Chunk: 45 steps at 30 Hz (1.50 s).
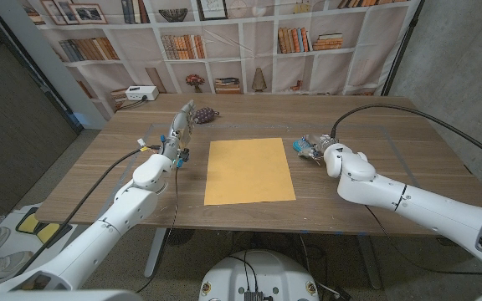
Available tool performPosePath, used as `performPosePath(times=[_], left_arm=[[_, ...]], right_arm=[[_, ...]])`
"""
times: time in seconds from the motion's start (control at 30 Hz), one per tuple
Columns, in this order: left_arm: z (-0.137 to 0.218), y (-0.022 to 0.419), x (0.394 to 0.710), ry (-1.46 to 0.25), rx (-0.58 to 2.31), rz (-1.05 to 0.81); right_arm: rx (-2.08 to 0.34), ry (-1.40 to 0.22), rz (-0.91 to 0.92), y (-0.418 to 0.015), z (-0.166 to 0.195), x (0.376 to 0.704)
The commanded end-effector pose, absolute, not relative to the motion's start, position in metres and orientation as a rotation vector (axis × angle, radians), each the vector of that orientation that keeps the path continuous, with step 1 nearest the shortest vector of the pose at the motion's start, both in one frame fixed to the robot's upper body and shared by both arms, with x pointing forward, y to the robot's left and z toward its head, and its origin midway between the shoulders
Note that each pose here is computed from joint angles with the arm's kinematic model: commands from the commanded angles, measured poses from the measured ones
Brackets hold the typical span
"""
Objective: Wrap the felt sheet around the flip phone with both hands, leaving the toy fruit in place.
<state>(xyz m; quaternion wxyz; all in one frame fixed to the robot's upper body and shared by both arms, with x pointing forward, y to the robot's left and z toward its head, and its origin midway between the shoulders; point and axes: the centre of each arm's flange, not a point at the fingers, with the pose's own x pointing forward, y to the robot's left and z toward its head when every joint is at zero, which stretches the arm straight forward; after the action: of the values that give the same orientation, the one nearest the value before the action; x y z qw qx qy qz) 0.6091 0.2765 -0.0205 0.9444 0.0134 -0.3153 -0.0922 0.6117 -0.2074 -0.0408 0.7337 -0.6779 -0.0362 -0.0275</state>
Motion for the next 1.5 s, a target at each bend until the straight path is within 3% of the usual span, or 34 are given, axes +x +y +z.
performPosePath(times=[0.03,0.83,1.5], left_arm=[[-0.018,0.275,0.614,-0.639,0.032,-0.194],[-0.016,0.275,0.625,-0.624,0.035,-0.208],[-0.011,0.273,0.624,-0.609,0.083,-0.214]], right_arm=[[-1.514,-0.120,-0.141,-0.209,-0.045,0.616],[-1.335,-0.489,-0.348,-0.215,-0.043,0.600],[-1.095,-0.580,-0.303,-0.210,-0.030,0.568]])
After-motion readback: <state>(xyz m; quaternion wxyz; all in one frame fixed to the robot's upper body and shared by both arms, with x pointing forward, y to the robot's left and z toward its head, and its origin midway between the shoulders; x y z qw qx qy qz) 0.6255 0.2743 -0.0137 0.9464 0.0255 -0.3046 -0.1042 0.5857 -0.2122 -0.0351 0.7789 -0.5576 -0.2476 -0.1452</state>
